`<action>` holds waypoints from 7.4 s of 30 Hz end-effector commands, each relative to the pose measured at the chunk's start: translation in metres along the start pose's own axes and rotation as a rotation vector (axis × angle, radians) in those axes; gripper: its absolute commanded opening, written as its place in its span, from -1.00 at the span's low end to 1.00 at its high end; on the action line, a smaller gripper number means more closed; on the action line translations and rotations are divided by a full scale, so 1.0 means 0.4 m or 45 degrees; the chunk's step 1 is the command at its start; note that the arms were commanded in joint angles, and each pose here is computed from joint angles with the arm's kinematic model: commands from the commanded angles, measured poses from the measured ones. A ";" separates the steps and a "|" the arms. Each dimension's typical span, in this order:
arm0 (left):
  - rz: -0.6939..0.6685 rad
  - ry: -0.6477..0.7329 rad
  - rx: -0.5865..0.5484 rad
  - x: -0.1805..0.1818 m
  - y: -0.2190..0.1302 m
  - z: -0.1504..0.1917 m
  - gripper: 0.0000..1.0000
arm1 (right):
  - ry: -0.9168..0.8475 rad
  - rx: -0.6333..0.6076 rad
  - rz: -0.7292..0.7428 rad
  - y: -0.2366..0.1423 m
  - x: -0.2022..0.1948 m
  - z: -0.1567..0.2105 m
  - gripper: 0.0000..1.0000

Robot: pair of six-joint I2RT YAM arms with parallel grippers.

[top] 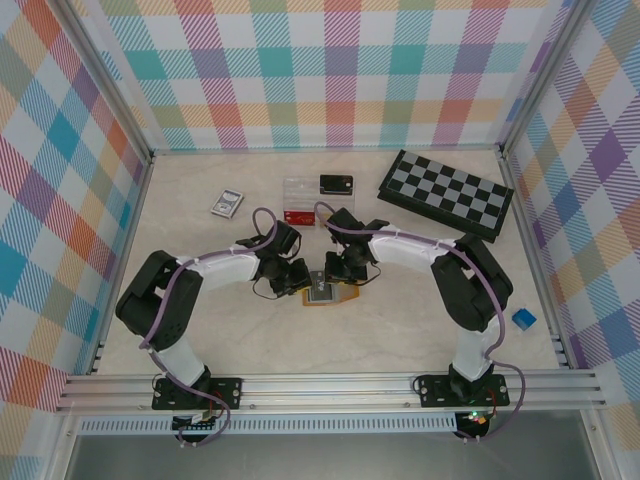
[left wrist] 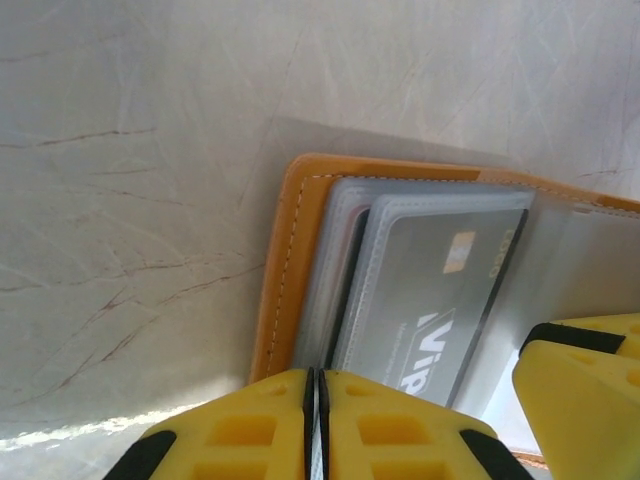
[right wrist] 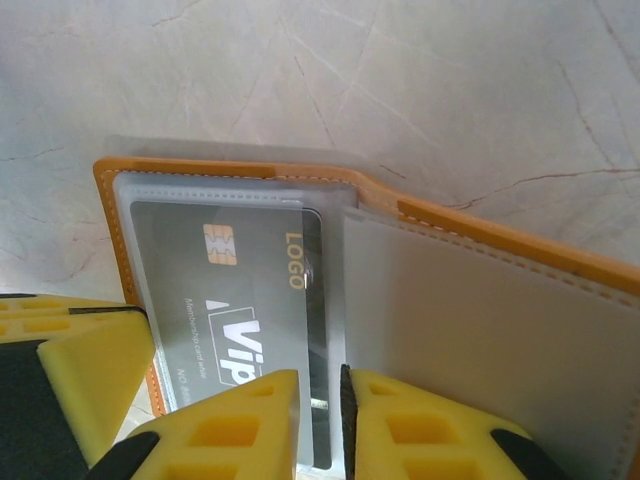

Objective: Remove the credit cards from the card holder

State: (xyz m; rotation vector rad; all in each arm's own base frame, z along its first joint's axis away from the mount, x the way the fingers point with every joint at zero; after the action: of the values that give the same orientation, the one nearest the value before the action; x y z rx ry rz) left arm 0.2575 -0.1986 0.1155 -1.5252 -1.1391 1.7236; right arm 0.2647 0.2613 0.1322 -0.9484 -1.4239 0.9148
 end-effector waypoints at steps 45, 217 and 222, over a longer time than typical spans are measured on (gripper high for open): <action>-0.048 0.030 0.072 -0.004 0.021 -0.011 -0.89 | 0.053 0.032 -0.217 0.019 -0.055 -0.013 -0.69; 0.615 0.027 -0.006 -0.050 -0.090 -0.064 -0.03 | -0.028 -0.031 -0.659 -0.162 -0.099 0.016 -0.98; 0.833 0.065 0.026 -0.068 -0.102 -0.069 0.22 | -0.022 -0.011 -0.843 -0.196 -0.094 -0.009 -0.98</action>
State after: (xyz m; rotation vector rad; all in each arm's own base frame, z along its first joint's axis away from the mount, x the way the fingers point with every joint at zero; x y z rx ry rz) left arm 0.2787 -0.1903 0.1440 -1.8829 -0.8132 2.0244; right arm 0.2638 0.1958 0.1732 -0.5583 -1.5656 0.5100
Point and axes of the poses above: each hand's point on the last joint's axis, 136 mm out from that joint toward the fingers, its own y axis out along the fingers, its own x axis along the line the jaws close on, z = x × y, the point moved 10 cm from there along -y, back along the fingers, and after that the axes turned 2 degrees about y, right-handed, at the moved point
